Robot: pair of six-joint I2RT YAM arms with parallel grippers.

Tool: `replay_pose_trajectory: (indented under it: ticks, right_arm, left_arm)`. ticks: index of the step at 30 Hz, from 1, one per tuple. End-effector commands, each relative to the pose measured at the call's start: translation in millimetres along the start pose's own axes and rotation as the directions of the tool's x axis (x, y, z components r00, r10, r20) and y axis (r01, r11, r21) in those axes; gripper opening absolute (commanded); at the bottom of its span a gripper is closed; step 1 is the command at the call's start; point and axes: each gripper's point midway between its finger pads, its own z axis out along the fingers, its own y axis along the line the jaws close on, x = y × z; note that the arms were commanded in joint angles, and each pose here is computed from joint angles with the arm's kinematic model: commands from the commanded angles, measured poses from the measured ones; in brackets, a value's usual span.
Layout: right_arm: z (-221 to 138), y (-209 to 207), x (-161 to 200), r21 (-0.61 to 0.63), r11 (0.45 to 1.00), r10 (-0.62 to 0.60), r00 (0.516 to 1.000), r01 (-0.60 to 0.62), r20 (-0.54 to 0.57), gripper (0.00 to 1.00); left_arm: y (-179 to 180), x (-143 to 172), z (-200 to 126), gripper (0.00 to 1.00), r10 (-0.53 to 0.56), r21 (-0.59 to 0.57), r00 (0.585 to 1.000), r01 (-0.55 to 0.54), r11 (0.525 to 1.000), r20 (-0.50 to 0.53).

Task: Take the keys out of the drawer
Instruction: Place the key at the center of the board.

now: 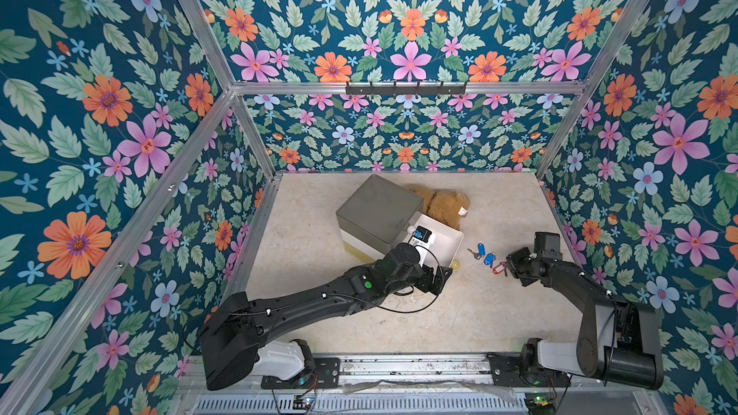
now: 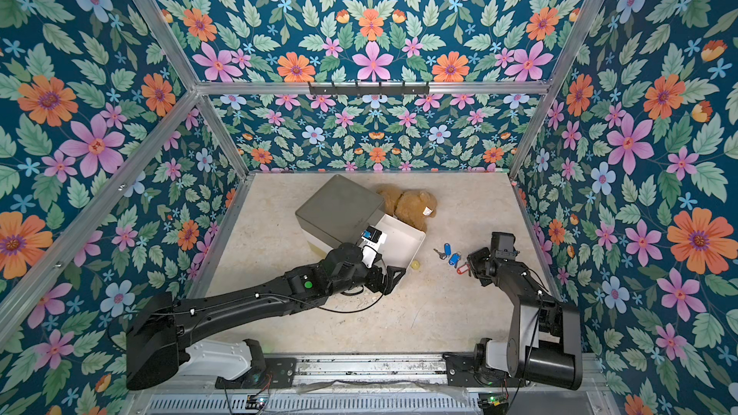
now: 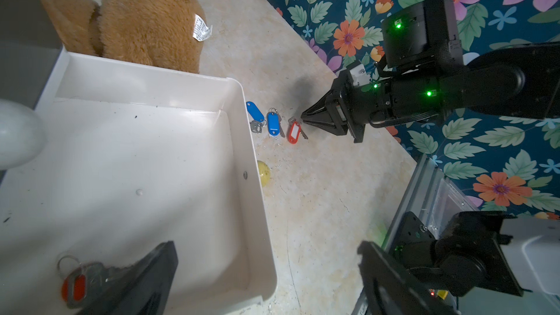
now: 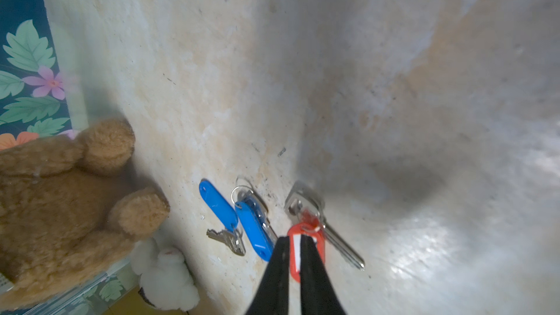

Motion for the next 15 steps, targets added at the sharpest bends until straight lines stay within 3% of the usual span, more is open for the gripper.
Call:
replay_pose_trajectory:
  ticks: [1, 8, 15]
  right_arm:
    - [-1, 1, 1, -0.007, 1.000, -0.010, 1.000, 0.010, -0.006, 0.23]
    - [-10, 10, 0, -0.032, 0.999, -0.026, 1.000, 0.026, -0.002, 0.38]
    - [-29, 35, -2, -0.103, 0.990, -0.102, 0.995, 0.101, 0.002, 0.40]
  left_arm:
    - [-1, -6, -1, 0.99, -0.002, 0.003, 1.000, 0.001, 1.000, 0.027]
    - [0, -8, -3, 0.99, -0.005, -0.002, 0.999, 0.005, 1.000, 0.039]
    - [1, -15, -10, 0.99, -0.007, -0.008, 0.997, 0.007, 1.000, 0.072]
